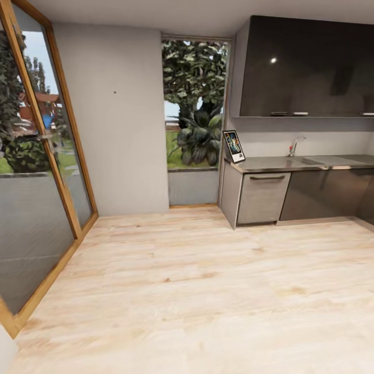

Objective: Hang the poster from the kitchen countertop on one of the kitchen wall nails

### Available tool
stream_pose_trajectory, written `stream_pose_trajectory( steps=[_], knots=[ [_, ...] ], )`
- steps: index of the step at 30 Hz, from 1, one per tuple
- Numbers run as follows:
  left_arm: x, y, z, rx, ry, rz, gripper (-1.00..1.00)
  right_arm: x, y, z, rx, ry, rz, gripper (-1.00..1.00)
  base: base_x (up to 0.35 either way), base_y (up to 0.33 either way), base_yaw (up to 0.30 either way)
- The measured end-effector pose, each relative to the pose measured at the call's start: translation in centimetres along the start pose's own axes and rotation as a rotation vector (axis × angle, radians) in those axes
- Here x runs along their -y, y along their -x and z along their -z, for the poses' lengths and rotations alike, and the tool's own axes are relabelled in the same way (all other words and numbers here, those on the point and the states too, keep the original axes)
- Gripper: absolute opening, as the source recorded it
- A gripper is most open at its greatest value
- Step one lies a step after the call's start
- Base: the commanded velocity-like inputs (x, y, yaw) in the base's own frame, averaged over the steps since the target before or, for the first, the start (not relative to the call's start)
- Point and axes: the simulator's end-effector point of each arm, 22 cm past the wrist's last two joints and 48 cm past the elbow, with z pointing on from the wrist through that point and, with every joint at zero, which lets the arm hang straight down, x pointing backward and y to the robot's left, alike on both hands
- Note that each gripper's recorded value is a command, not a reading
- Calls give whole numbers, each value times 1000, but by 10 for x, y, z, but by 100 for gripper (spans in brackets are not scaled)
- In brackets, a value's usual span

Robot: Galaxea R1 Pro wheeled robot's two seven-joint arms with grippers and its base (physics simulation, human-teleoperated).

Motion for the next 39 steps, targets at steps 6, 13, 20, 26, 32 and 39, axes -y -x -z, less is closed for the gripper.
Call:
stream_pose_trajectory(
  steps=[6,13,20,26,32,39],
  knots=[
    [0,0,0,0,0,0,100,0,0,0,0,0,0,100,313,-88,0],
    [0,0,0,0,0,0,100,0,0,0,0,0,0,100,313,-88,0],
    [0,0,0,0,0,0,100,0,0,0,0,0,0,100,313,-88,0],
    [0,0,0,0,0,0,100,0,0,0,1,1,0,100,314,-78,-17],
    [0,0,0,0,0,0,100,-1,0,0,0,2,1,100,320,-21,-199],
    [0,1,0,2,0,0,100,-1,1,0,3,2,1,100,323,-1,-287]
  ],
)
